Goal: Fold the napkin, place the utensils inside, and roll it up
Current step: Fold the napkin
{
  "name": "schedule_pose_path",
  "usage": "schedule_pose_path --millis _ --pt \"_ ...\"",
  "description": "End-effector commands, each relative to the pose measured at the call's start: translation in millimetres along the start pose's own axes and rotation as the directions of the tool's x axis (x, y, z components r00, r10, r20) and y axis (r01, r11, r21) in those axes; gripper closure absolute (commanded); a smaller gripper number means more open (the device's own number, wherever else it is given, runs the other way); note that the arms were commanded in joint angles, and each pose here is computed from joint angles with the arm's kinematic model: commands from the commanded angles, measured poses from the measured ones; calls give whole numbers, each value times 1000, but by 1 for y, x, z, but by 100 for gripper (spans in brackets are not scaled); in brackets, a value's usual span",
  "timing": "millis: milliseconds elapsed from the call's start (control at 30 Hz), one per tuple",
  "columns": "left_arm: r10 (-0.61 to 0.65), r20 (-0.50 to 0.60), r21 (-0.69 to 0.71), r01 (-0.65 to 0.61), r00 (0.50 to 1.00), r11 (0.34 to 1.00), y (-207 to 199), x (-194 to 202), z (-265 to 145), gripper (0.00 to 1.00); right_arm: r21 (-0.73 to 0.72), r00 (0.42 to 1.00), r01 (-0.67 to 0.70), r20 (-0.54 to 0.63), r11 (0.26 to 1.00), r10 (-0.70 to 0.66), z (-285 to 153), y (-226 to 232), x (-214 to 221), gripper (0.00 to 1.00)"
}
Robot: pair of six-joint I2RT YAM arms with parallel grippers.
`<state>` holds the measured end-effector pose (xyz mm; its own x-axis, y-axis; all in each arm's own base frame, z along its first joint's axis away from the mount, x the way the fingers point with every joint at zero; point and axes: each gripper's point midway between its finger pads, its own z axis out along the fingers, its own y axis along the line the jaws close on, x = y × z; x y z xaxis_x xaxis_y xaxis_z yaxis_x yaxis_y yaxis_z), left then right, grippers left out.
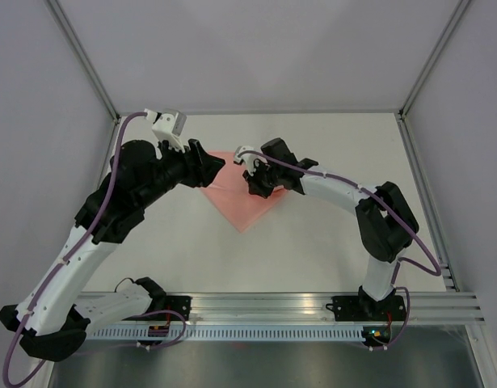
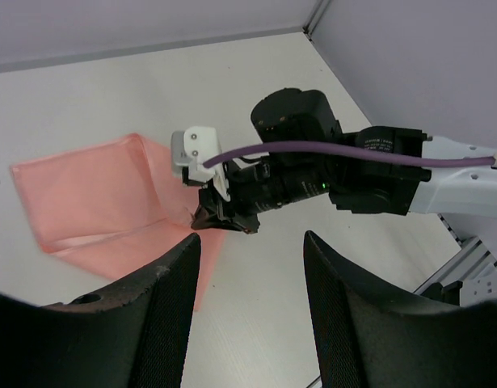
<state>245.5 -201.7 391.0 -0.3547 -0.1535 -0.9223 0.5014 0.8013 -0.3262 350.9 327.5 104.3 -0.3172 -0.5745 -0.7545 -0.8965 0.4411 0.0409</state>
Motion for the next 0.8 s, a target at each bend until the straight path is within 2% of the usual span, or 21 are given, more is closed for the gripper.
schedule_pose_path --millis 0,267,767 --pt "-36 51 8 35 998 999 -3 -12 -6 41 -10 996 90 -19 996 -90 -1 13 2 92" --pt "-36 45 12 35 998 999 -3 -10 -8 40 -71 984 139 -106 988 -146 20 44 31 93" --pt "-29 32 10 29 999 1000 -2 -5 -8 40 -129 973 154 -154 980 -174 38 65 46 93"
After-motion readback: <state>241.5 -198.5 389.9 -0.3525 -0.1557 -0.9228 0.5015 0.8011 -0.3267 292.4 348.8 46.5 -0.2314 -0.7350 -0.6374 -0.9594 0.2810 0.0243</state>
